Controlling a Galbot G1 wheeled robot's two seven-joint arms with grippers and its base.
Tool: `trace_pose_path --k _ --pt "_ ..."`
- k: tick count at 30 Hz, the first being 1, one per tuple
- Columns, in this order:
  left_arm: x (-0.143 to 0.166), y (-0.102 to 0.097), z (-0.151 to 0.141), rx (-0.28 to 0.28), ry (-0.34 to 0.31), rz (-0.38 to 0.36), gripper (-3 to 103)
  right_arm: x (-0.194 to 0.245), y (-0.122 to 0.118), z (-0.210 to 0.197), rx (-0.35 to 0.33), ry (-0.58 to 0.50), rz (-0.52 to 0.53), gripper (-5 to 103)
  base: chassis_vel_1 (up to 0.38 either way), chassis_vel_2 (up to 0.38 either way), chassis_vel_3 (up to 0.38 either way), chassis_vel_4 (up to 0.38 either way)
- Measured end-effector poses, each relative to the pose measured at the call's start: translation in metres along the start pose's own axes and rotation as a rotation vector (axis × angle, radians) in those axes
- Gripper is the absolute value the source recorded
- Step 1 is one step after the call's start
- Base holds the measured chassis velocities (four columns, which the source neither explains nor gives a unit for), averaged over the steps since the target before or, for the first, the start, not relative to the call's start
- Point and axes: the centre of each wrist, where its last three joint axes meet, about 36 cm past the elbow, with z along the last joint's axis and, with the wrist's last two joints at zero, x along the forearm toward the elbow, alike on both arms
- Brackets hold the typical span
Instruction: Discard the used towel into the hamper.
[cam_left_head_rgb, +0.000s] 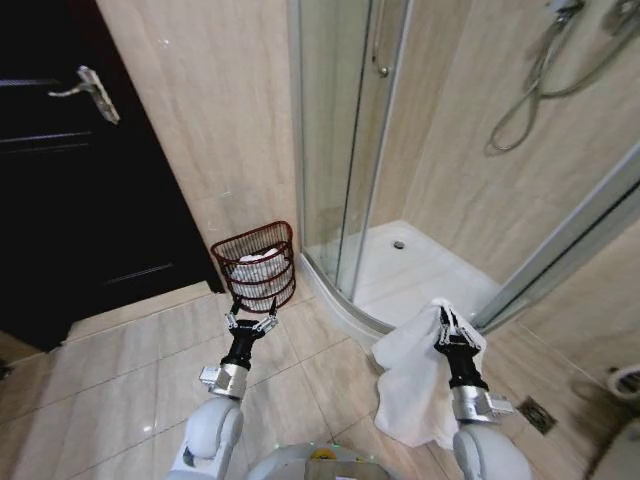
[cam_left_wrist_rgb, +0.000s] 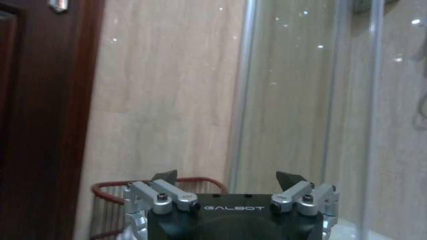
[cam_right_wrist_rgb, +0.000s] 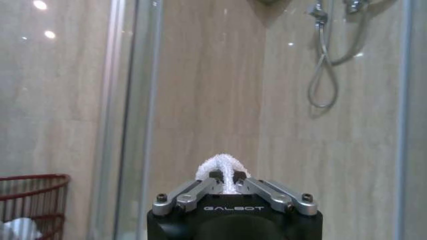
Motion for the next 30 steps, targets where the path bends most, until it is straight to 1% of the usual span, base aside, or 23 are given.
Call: trace_pose_path --k 30 --pt "-0.004 0.004 0.005 0.006 -0.001 -0.004 100 -0.008 0.018 0.001 -0.014 -0.01 -0.031 4 0.116 0.113 -0.019 -0.013"
